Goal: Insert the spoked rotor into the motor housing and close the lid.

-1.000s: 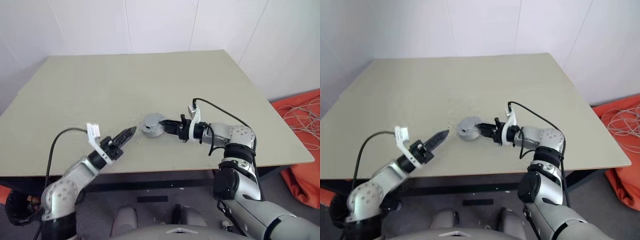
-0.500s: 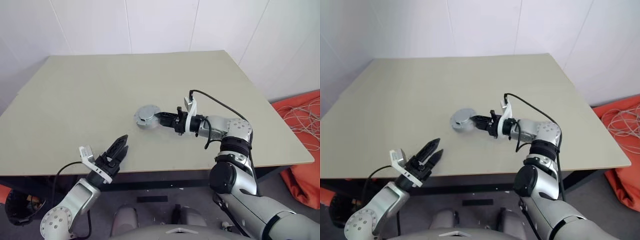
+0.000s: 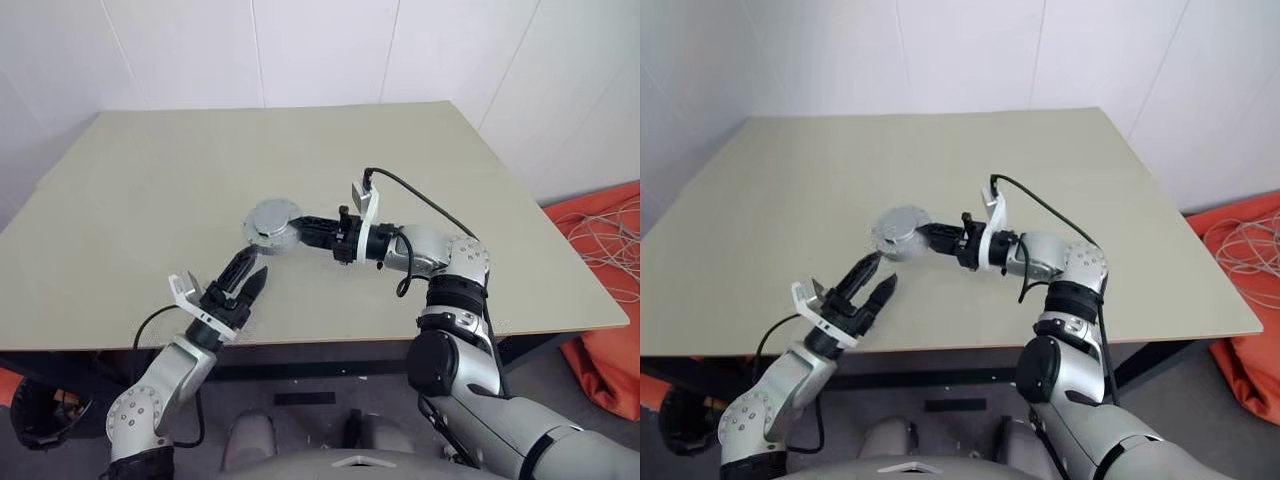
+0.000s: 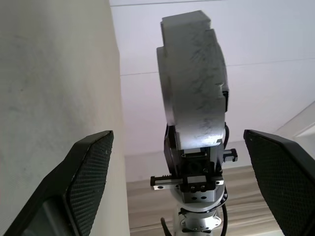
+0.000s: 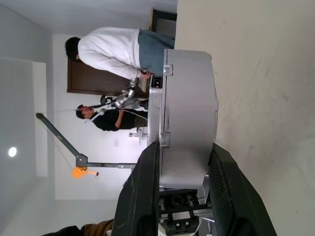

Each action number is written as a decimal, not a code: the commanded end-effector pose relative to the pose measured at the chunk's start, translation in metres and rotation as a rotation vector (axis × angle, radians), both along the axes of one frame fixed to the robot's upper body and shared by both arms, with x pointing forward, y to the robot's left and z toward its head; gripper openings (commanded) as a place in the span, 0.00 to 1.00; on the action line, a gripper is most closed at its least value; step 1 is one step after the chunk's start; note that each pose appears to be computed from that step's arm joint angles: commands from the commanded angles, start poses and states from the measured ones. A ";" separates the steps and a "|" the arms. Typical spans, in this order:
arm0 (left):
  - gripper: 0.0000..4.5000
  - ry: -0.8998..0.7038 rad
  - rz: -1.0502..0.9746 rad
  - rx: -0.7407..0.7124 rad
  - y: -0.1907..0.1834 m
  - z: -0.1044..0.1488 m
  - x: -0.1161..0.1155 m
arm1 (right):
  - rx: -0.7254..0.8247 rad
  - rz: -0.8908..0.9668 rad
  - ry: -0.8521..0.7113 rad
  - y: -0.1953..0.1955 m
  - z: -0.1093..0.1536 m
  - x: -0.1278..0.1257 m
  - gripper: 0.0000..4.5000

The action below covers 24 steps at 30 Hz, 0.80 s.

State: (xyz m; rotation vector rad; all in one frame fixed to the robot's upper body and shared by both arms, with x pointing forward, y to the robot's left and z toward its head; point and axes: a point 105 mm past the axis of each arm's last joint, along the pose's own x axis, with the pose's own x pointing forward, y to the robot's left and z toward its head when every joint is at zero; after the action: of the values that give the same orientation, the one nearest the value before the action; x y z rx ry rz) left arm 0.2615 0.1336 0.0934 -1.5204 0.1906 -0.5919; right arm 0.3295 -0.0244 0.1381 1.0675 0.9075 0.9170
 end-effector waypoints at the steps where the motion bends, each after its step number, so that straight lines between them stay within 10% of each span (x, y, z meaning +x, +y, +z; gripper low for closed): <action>1: 1.00 -0.081 -0.007 -0.051 -0.001 0.015 0.005 | 0.066 0.014 -0.080 0.003 0.022 -0.005 0.26; 16: 1.00 -0.087 0.000 -0.047 -0.005 0.009 0.025 | 0.067 0.011 -0.036 0.009 0.023 -0.028 0.26; 24: 0.52 -0.069 -0.043 -0.049 -0.011 0.007 0.022 | 0.070 0.008 -0.043 0.013 0.023 -0.030 0.26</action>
State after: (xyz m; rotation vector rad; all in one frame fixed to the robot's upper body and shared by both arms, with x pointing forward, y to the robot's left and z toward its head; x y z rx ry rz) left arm 0.2834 0.1255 0.0925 -1.5649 0.1633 -0.6494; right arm 0.3037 -0.0156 0.1334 1.0726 0.9420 0.8706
